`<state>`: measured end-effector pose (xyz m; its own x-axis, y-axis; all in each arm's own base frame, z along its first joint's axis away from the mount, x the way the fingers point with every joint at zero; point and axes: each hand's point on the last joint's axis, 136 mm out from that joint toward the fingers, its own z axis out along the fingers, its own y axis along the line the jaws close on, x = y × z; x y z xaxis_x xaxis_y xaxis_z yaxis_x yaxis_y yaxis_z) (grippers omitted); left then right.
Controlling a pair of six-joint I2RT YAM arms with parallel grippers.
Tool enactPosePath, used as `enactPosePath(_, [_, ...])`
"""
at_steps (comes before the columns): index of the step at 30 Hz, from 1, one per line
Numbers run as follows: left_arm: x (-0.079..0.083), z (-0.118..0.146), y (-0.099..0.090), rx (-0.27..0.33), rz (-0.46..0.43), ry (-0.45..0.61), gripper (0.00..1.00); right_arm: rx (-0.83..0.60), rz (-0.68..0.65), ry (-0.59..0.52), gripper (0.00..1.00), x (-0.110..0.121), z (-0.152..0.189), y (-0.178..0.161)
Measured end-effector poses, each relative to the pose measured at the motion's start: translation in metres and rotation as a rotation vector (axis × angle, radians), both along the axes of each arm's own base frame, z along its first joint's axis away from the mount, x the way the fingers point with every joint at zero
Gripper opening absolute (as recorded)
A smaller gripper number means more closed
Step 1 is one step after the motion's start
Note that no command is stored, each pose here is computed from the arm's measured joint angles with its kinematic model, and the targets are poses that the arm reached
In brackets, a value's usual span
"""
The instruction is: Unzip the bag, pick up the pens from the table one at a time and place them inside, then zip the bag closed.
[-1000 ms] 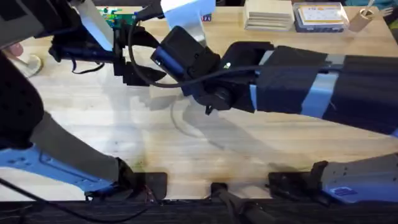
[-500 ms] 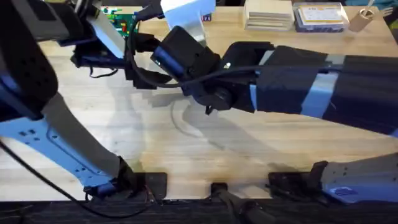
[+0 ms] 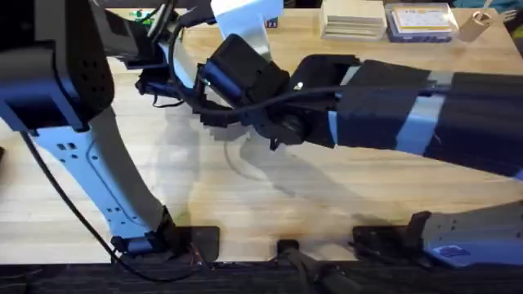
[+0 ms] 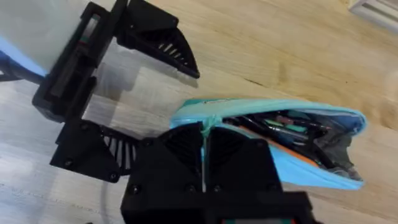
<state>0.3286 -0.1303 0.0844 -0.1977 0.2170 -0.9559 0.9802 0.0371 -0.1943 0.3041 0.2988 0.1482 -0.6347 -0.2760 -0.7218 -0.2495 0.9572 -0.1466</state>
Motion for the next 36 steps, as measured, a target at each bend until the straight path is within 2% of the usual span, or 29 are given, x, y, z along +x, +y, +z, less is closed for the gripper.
enactPosePath(9, [0.000, 0.003, -0.012, -0.022, -0.022, -0.027, 0.993, 0.000, 0.000, 0.000, 0.030, 0.000, 0.000, 0.000])
enactPosePath(36, [-0.004, 0.007, -0.018, -0.041, -0.029, 0.000, 0.993, 0.000, 0.000, -0.001, 0.030, 0.000, 0.000, 0.000])
